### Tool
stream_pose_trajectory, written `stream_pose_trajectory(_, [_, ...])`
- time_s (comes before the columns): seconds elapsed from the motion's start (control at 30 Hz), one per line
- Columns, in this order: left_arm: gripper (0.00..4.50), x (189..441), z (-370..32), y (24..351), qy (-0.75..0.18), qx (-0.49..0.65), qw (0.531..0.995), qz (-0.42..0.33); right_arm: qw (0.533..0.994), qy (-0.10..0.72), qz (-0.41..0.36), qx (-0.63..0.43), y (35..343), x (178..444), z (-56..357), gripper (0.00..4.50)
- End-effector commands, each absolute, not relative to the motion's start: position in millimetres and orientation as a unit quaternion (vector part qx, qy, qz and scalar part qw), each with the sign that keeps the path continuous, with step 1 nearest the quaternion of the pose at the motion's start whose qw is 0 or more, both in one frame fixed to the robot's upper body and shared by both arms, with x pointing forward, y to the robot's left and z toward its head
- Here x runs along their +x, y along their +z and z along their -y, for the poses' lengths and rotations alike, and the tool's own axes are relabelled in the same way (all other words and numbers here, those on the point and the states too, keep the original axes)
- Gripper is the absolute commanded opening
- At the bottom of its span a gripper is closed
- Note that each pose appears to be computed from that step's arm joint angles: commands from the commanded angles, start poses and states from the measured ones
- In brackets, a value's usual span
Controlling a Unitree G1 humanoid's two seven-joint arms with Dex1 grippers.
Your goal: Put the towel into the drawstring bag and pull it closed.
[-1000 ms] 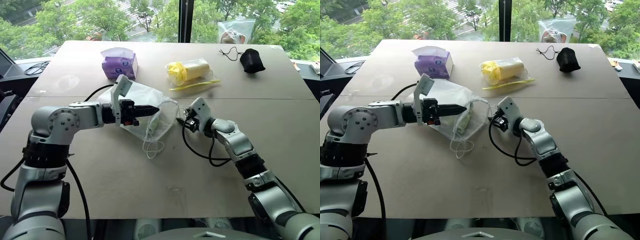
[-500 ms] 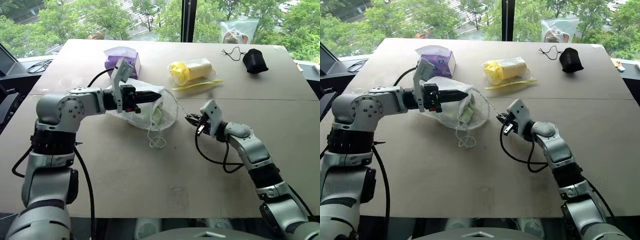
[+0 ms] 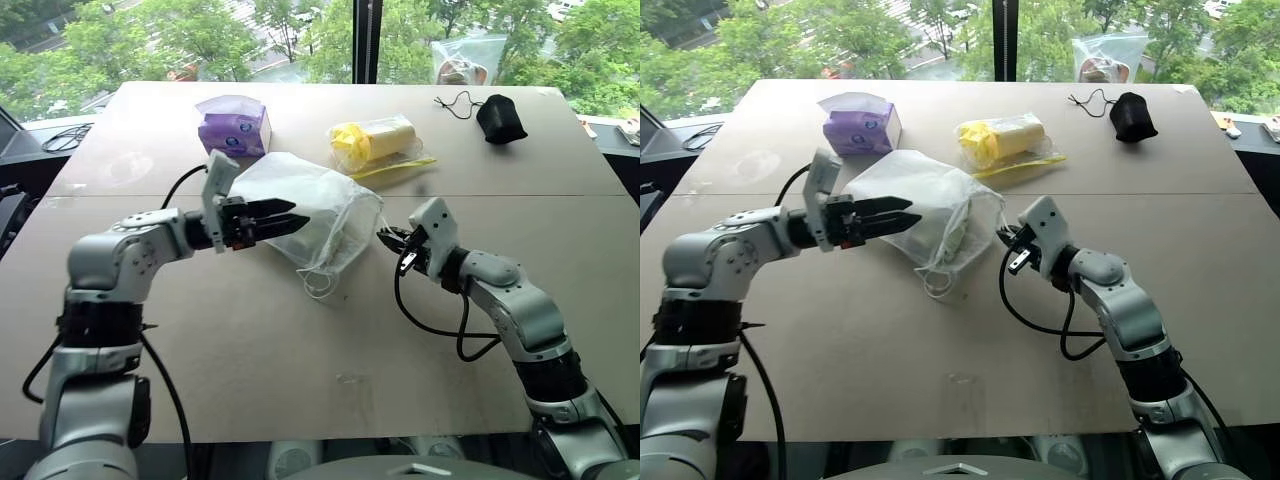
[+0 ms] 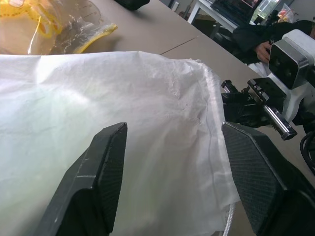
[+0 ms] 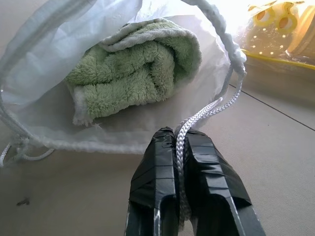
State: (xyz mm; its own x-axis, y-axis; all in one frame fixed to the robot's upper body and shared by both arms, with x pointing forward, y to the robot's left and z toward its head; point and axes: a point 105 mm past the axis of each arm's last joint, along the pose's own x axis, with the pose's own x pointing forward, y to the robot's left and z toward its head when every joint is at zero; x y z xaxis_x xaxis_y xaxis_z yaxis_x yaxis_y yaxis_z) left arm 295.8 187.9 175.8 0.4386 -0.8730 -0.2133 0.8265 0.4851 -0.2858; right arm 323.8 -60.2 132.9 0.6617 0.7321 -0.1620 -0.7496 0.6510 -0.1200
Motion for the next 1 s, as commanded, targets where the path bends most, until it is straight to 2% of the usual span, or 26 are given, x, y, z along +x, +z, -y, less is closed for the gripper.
stream_pose_trajectory(0.03, [3.42, 266, -181, 171, -0.524, -0.005, 0.836, -0.162, 0.905, 0.416, -0.029, -0.089, 143, 323, 58, 0.00])
stream_pose_trajectory(0.13, [3.42, 267, -175, 138, -0.491, 0.066, 0.855, -0.153, 0.900, 0.425, -0.035, -0.090, 140, 324, 57, 0.00])
stream_pose_trajectory(0.3, [3.42, 285, -162, 100, -0.462, 0.144, 0.866, -0.125, 0.896, 0.432, -0.037, -0.099, 140, 328, 58, 0.00])
stream_pose_trajectory(0.47, [3.42, 291, -146, 73, -0.487, 0.212, 0.839, -0.116, 0.896, 0.429, -0.038, -0.105, 140, 329, 61, 0.00])
stream_pose_trajectory(0.53, [3.42, 288, -137, 64, -0.504, 0.206, 0.831, -0.118, 0.898, 0.426, -0.038, -0.105, 140, 329, 62, 0.00])
stream_pose_trajectory(0.63, [2.64, 286, -124, 53, -0.513, 0.173, 0.832, -0.126, 0.900, 0.421, -0.037, -0.103, 140, 329, 62, 0.00])
stream_pose_trajectory(0.8, [0.34, 284, -114, 50, -0.520, 0.142, 0.833, -0.124, 0.905, 0.413, -0.033, -0.097, 141, 327, 63, 0.00])
stream_pose_trajectory(0.83, [0.11, 286, -115, 51, -0.517, 0.139, 0.836, -0.120, 0.906, 0.410, -0.032, -0.097, 141, 327, 64, 0.00])
stream_pose_trajectory(0.93, [0.11, 290, -122, 59, -0.501, 0.134, 0.849, -0.101, 0.911, 0.400, -0.023, -0.099, 145, 329, 67, 0.00])
stream_pose_trajectory(1.0, [0.11, 299, -135, 82, -0.462, 0.137, 0.875, -0.051, 0.919, 0.380, -0.001, -0.101, 155, 334, 72, 0.00])
